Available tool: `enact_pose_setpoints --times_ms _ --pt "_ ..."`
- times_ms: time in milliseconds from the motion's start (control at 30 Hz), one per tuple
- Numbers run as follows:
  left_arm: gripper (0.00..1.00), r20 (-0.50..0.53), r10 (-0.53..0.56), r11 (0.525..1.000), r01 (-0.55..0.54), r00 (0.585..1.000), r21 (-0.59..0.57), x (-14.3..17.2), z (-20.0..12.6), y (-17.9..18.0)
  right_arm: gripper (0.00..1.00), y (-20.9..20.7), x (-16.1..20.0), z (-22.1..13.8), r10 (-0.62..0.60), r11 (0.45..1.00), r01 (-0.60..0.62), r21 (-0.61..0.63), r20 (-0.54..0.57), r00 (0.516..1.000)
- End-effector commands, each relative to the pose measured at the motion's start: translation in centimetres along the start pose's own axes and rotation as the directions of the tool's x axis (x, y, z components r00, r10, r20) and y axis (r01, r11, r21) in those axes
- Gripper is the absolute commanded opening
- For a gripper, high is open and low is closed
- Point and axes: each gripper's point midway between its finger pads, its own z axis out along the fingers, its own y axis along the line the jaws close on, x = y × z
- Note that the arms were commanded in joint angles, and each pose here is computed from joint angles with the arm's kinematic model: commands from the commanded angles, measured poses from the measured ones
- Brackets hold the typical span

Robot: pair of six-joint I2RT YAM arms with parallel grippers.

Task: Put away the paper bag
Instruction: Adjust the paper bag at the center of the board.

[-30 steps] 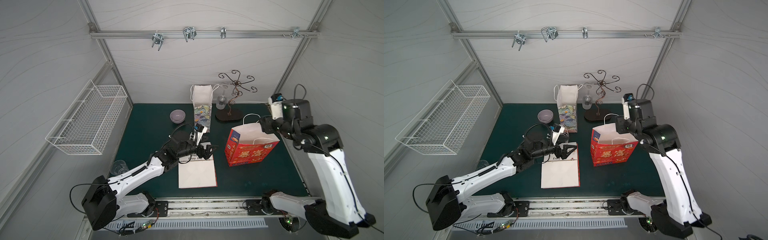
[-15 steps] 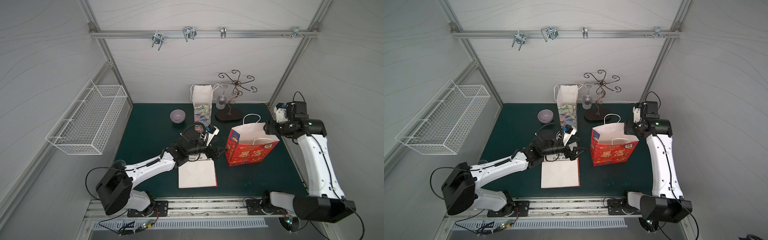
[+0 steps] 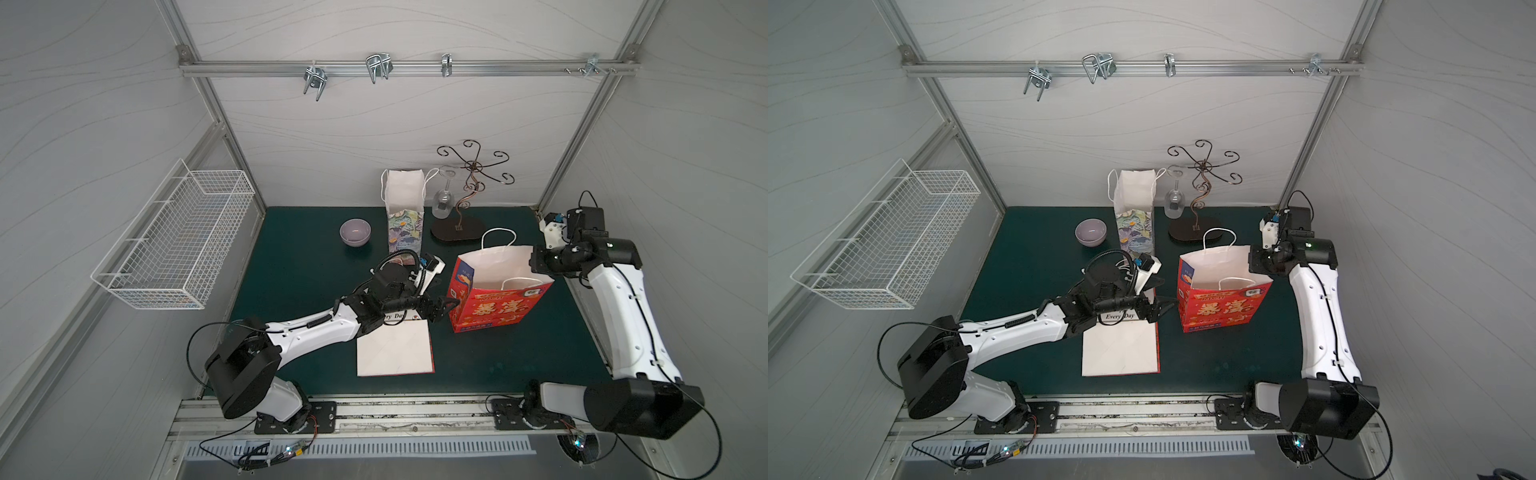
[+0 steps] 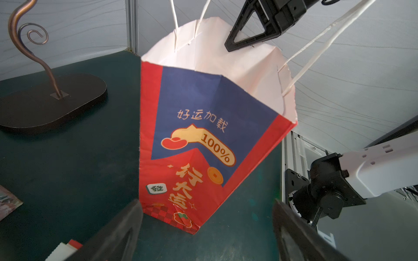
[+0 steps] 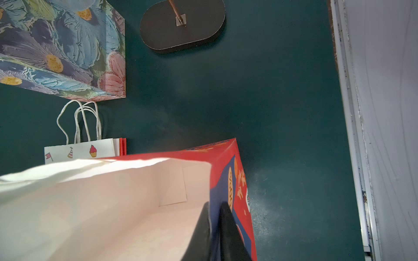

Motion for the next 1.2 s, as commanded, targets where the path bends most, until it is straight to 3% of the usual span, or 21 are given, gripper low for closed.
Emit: enact_pose_setpoints --times_ms 0,167,267,433,533,733,867,1033,1167 --pt "0.92 0.099 0.071 0.997 -0.072 0.992 0.002 -3.2 0.0 -0.6 0.09 1.8 1.0 -0.5 0.048 0.997 -0.048 -0.059 0.003 0.999" --pt "0.92 0.091 0.104 0.995 -0.104 0.99 -0.005 -2.6 0.1 -0.4 0.07 3.0 1.6 -0.8 0.068 0.995 -0.068 -0.079 -0.003 0.998" --pt "0.93 0.086 0.133 0.991 -0.133 0.987 -0.002 -2.1 0.4 -0.3 0.11 2.5 1.3 -1.6 0.069 0.996 -0.068 -0.053 0.021 0.997" --pt "0.93 0.111 0.155 0.984 -0.164 0.982 0.073 -1.9 0.5 -1.5 0.51 0.3 0.3 -3.7 0.076 0.996 -0.079 0.031 0.093 0.993" --pt "0.93 0.139 0.149 0.98 -0.165 0.979 0.111 -1.6 -0.1 -2.3 0.66 -0.5 0.0 -4.9 0.042 0.995 -0.055 0.082 0.149 0.988" --pt "0.94 0.136 0.164 0.986 -0.166 0.977 0.003 -0.3 -1.8 -0.8 0.7 -0.4 0.3 -5.4 -0.034 0.995 0.017 0.098 0.182 0.983" --pt "0.95 0.124 0.179 0.982 -0.185 0.976 0.037 0.5 -2.8 -2.2 0.71 0.6 0.6 -5.1 -0.12 0.991 0.106 0.084 0.172 0.978" --pt "0.95 0.157 0.219 0.969 -0.234 0.963 0.083 0.5 -1.8 -5.4 0.72 1.1 0.8 -5.1 -0.169 0.984 0.156 0.083 0.175 0.97" --pt "0.87 0.197 0.251 0.965 -0.262 0.948 0.031 -0.5 -0.2 -5.9 0.71 1.6 1.0 -4.9 -0.184 0.982 0.175 0.065 0.172 0.968"
